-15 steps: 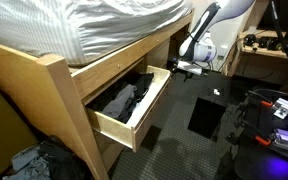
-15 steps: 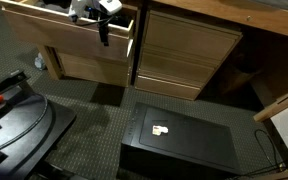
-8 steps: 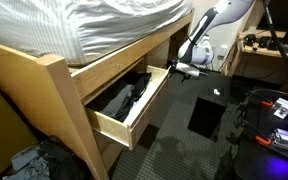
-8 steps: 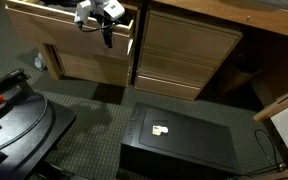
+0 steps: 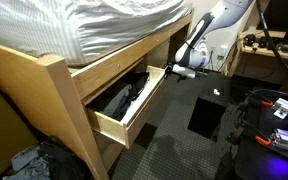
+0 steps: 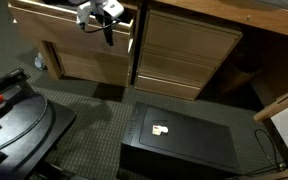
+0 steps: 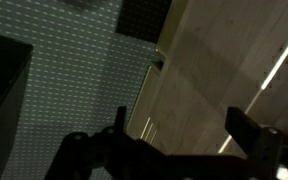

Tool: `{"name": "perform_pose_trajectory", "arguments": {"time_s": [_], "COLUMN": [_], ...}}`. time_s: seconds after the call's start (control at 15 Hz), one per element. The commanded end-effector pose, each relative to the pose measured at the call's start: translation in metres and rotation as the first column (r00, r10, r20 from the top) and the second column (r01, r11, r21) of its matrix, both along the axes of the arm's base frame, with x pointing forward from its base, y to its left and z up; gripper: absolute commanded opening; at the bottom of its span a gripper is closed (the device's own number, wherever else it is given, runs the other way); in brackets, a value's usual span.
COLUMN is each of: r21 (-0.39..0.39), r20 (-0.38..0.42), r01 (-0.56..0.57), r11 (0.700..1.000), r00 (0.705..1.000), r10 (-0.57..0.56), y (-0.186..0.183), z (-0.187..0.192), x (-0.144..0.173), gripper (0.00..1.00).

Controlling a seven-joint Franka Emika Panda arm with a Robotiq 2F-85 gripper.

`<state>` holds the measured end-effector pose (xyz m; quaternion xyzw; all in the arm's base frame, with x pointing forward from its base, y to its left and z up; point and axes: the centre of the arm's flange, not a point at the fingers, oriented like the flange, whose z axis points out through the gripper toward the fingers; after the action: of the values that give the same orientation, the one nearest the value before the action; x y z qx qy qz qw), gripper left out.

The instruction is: Close the open drawers

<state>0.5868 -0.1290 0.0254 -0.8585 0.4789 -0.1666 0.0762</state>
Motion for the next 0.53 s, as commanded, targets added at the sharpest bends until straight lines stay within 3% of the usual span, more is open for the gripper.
{"name": "perform_pose_trajectory", "arguments": {"time_s": [0.0,0.33,0.4,0.47], "r21": [-0.019,-0.107,-0.117,-0.095], "r20": [-0.021,-0.089,-0.125,-0.088], "r01": [-0.085,-0.158,-0.166,-0.157], "r11": [0.996,0.982,0.979,0.983], "r00": [0.996,0.985,0.981,0.985], "r10": [0.085,0.149,0.151,0.149], "y": [0.03,0.091,0.102,0.095], "z": [-0.01,0.036,0.042,0.046], "x": [0.081,0.166,0.169,0.129], "gripper": [1.0,1.0,1.0,1.0]}}
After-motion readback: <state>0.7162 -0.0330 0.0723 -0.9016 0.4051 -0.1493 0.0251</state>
